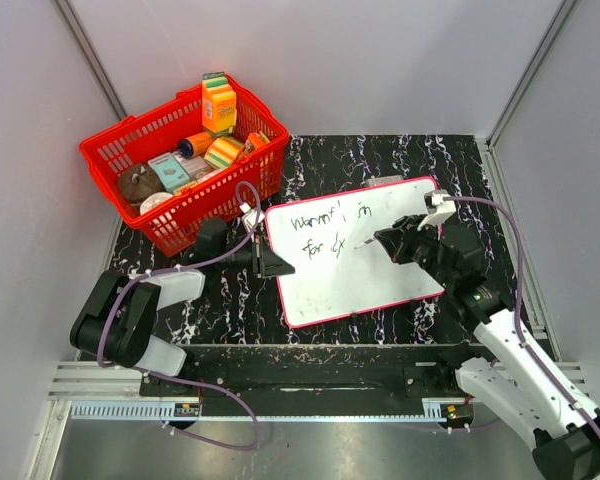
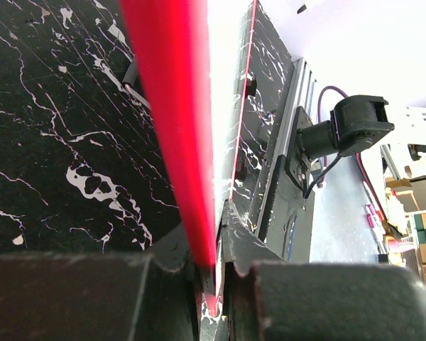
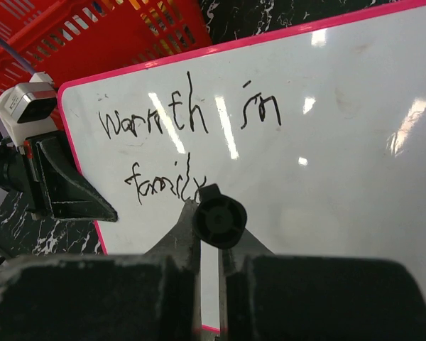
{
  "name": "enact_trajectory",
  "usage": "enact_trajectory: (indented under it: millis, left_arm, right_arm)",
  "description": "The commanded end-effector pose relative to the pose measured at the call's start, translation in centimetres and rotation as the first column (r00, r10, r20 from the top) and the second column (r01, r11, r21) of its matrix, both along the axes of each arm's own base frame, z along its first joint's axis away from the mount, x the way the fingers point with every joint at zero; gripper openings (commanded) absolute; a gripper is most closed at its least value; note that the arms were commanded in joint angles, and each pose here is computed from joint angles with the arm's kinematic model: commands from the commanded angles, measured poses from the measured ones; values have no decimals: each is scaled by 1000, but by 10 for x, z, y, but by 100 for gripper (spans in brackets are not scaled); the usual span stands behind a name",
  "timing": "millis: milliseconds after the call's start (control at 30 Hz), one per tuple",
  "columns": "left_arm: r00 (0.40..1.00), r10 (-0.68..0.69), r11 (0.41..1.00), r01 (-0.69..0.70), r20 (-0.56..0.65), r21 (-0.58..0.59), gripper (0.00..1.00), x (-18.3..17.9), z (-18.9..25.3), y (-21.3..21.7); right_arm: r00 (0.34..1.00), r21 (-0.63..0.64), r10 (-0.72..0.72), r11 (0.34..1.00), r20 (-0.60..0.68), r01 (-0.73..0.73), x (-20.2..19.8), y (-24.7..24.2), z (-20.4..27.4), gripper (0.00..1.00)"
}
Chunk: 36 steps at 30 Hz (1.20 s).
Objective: Write a sentence on the whiteboard
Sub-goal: Write with the whiteboard marker on the whiteboard.
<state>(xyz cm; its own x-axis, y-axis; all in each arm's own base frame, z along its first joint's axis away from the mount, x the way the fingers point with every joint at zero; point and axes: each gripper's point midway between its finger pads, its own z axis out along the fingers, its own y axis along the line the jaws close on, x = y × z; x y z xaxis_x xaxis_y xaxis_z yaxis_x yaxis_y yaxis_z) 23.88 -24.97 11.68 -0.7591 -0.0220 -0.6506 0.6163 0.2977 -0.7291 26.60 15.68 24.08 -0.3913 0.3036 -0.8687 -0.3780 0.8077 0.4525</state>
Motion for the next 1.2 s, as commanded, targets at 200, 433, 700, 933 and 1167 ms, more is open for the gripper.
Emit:
enact_trajectory:
  millis: [200, 433, 700, 933, 1167]
  left_arm:
    - [991, 63, 991, -76, 120, 109, 0, 14, -26, 13]
    - [991, 59, 992, -71, 119, 105, 0, 14, -25, 12]
    - [992, 48, 994, -60, 119, 96, 0, 13, -24, 11]
    - [992, 49, 994, -60, 118, 95, 0, 13, -24, 12]
    - [992, 46, 994, -57, 116, 93, 0, 12, -24, 11]
  right_arm:
    - [977, -47, -120, 990, 177, 130, 16, -2, 40, 0]
    - [968, -59, -158, 983, 197, 173, 21, -5, 37, 0]
    - [957, -56, -180, 979, 228, 198, 30, -6, 43, 0]
    - [959, -69, -174, 979, 225, 194, 39, 0, 41, 0]
    - [958, -75, -186, 975, 220, 207, 42, 0, 37, 0]
